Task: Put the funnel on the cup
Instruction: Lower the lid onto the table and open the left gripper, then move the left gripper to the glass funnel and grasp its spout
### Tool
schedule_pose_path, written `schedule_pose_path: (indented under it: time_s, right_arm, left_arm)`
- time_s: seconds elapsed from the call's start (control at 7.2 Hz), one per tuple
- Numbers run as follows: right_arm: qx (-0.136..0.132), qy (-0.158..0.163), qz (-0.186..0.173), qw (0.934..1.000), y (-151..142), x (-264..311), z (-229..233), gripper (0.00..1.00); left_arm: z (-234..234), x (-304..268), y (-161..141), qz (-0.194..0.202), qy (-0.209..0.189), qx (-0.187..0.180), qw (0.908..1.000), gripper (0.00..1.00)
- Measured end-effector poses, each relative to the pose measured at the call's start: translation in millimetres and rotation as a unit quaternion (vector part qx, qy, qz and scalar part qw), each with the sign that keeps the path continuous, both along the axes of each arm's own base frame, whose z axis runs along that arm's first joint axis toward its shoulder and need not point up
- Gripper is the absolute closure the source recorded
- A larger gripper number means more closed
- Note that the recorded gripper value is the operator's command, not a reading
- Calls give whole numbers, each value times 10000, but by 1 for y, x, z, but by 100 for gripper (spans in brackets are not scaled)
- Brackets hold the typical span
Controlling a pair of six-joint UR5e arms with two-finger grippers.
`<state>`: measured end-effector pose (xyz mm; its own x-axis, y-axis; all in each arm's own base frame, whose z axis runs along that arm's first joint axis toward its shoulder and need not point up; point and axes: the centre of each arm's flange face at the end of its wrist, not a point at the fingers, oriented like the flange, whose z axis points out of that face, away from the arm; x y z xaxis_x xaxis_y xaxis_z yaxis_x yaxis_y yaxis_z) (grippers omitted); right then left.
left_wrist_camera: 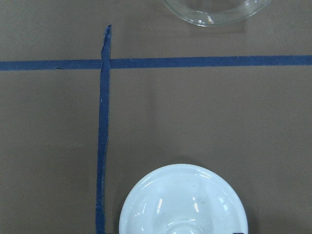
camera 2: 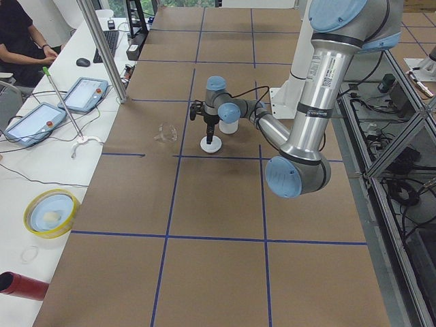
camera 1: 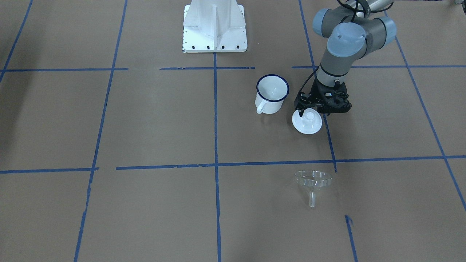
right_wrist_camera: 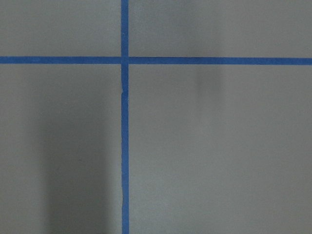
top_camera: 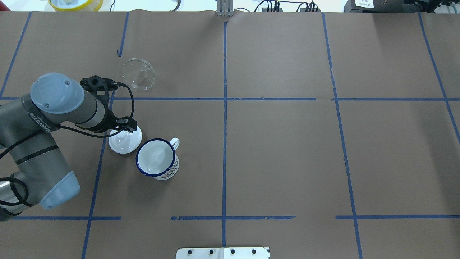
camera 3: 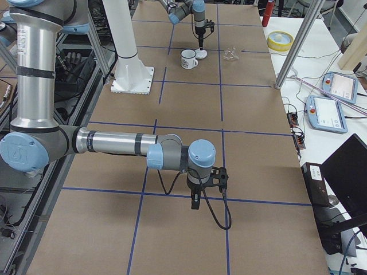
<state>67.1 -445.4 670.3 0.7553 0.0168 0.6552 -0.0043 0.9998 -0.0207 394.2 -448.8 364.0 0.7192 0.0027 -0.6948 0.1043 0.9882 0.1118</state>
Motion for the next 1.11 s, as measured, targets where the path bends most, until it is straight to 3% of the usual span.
schedule_pose_path:
  time_s: [0.14, 0.28, 0.42, 0.56, 0.83, 1.11]
  right_arm:
    - [2, 0, 0, 10000, 0, 0, 0, 0]
    - [2, 0, 0, 10000, 0, 0, 0, 0]
    - [1, 0, 0, 10000, 0, 0, 0, 0]
    - [1, 0, 0, 10000, 0, 0, 0, 0]
    - [3, 0, 0, 10000, 0, 0, 0, 0]
    - [3, 0, 0, 10000, 0, 0, 0, 0]
  left_arm:
    - [-12, -9, -4, -267, 124, -112, 9995, 0]
    - [-25, -15, -15, -820, 311, -426, 9952, 0]
    - [-44, -17, -30, -1542, 527, -743, 9838, 0]
    - [-58, -13, -47, -2298, 773, -1013, 9649, 0]
    - [-54, 8, -86, -3638, 1485, -1431, 9084, 0]
    - [-36, 28, -126, -4501, 1967, -1410, 8596, 0]
